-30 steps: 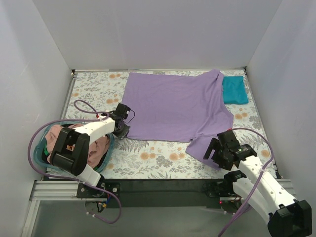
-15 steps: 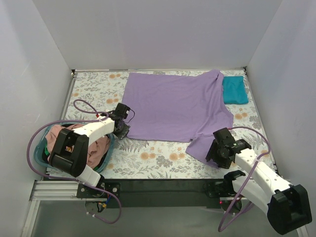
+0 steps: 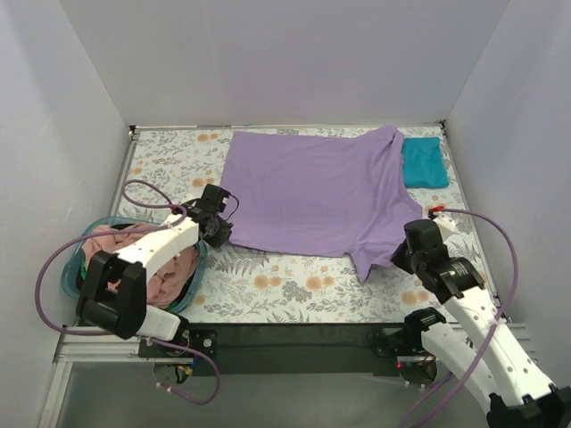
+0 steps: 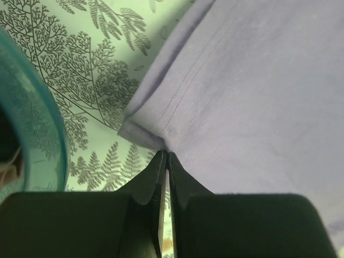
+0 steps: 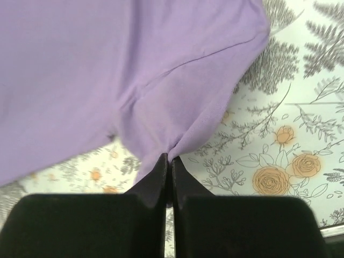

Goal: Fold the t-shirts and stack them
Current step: Flatten the tshirt out, then fold the tshirt

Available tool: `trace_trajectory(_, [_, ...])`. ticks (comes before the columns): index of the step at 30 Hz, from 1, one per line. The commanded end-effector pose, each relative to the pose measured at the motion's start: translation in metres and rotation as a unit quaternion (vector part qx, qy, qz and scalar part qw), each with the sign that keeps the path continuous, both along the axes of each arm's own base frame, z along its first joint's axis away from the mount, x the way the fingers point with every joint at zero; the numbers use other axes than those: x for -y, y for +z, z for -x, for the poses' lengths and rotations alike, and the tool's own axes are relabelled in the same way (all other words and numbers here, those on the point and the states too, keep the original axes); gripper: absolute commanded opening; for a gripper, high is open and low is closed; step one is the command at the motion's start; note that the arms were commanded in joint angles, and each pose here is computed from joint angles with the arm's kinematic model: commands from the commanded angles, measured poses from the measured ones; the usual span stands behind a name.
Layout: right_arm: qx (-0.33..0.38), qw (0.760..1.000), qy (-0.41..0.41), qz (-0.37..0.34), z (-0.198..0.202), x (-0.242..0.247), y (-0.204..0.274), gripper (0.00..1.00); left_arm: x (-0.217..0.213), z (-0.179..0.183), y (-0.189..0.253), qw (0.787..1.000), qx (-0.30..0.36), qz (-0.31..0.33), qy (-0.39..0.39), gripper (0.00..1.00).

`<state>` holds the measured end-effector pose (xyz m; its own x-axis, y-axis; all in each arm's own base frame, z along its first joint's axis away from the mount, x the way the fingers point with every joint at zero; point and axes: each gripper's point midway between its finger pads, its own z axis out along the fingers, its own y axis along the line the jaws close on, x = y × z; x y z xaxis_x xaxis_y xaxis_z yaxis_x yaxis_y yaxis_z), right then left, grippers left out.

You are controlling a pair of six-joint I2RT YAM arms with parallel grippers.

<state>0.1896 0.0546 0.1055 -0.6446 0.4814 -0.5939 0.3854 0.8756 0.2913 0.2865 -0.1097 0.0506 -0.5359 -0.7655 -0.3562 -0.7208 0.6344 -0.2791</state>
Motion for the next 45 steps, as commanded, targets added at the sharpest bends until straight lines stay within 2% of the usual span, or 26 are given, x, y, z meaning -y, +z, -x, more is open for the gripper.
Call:
trace_trajectory(1, [0.052,0.997,-0.045,0.023,0.006,0.025,0.042,0.01,0.001,0.009,0.027,0.999,0.03,0.019,-0.018,0.0])
trace_trajectory(7, [0.093,0.994,-0.055,-0.016,0.031,0.031,0.082,0.01,0.001,0.025,0.056,0.997,0.054,0.038,-0.029,0.0])
trace_trajectory(13, [0.135,0.987,-0.074,-0.036,0.06,0.047,0.117,0.01,-0.002,0.051,0.057,0.997,0.051,0.054,-0.034,0.0])
trace_trajectory(19, [0.139,0.987,-0.059,-0.053,0.067,0.043,0.118,0.01,0.0,0.064,0.069,0.994,0.07,0.077,-0.045,0.0])
trace_trajectory(23, [0.134,0.988,-0.068,-0.035,0.063,0.048,0.117,0.01,-0.003,0.063,0.07,0.994,0.076,0.071,-0.041,0.0])
trace_trajectory(30, [0.091,0.995,-0.047,0.019,0.028,0.038,0.096,0.01,0.015,0.037,0.062,0.993,0.063,0.072,-0.068,0.0])
trace_trajectory(34, [0.114,0.992,-0.052,0.034,-0.006,0.032,0.106,0.01,0.02,0.017,0.059,0.994,0.057,0.061,-0.07,0.0])
trace_trajectory(38, [0.109,0.989,-0.067,0.07,-0.037,0.032,0.109,0.01,0.019,0.0,0.044,0.997,0.024,0.039,-0.06,0.0])
trace_trajectory(45, [0.113,0.983,-0.092,0.111,-0.085,0.034,0.114,0.01,0.01,-0.034,0.041,0.998,0.021,0.031,-0.04,0.0])
